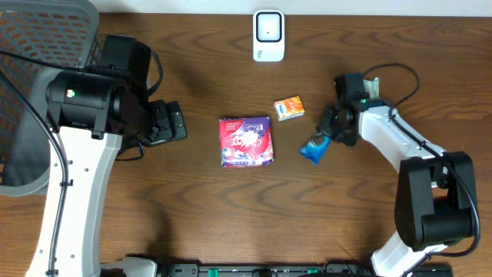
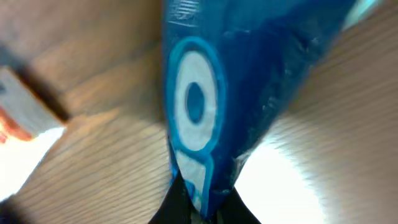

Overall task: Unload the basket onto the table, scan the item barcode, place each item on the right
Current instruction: 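Lift the Oreo pack and swing it toward the scanner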

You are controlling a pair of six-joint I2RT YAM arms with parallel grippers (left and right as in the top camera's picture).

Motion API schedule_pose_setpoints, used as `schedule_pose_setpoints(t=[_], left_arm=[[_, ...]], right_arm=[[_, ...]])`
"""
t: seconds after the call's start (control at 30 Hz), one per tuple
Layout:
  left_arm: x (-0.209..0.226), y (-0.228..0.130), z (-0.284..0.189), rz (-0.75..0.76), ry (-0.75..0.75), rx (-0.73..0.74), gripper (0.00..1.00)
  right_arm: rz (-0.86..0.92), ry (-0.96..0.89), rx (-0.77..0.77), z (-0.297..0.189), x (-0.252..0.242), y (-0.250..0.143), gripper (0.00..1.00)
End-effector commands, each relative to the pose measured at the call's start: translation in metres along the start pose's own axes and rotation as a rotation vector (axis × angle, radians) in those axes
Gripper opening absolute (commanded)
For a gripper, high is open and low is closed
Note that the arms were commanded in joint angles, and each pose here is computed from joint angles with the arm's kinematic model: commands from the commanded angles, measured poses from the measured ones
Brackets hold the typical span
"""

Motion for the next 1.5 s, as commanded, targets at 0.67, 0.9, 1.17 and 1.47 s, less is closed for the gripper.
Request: schedule_pose_setpoints(t=[0.67, 0.9, 1.17, 1.47], left_arm=[[0.001, 0.001, 0.002, 0.011, 0.017, 0.004, 0.98], [0.001, 0.001, 0.002, 0.011, 0.017, 0.004, 0.98], [0.001, 0.001, 0.002, 0.011, 0.017, 0.004, 0.98], [0.001, 0.001, 0.002, 0.011, 0.017, 0.004, 0.98]], right_arm=[[-0.689, -0.759, -0.403, 0.007, 0.055, -0.035, 0.02], [-0.757, -0.592, -0.310, 0.017, 0.081, -0.070, 0.20], [-0.714, -0.484, -0.277, 0.015, 0.096, -0.083, 0.36], [-0.588, -0.379, -0.193, -0.033, 0.118, -0.045, 0.31]])
Point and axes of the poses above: each gripper's point midway between its finger pads, its own z axis out along the fingers, its own x axis along the line the jaws close on, y = z × x, the point moved 9 cm from there along -z, back along the fingers, and after that the axes turned 1 degree about -z, right-handed, at the moved point
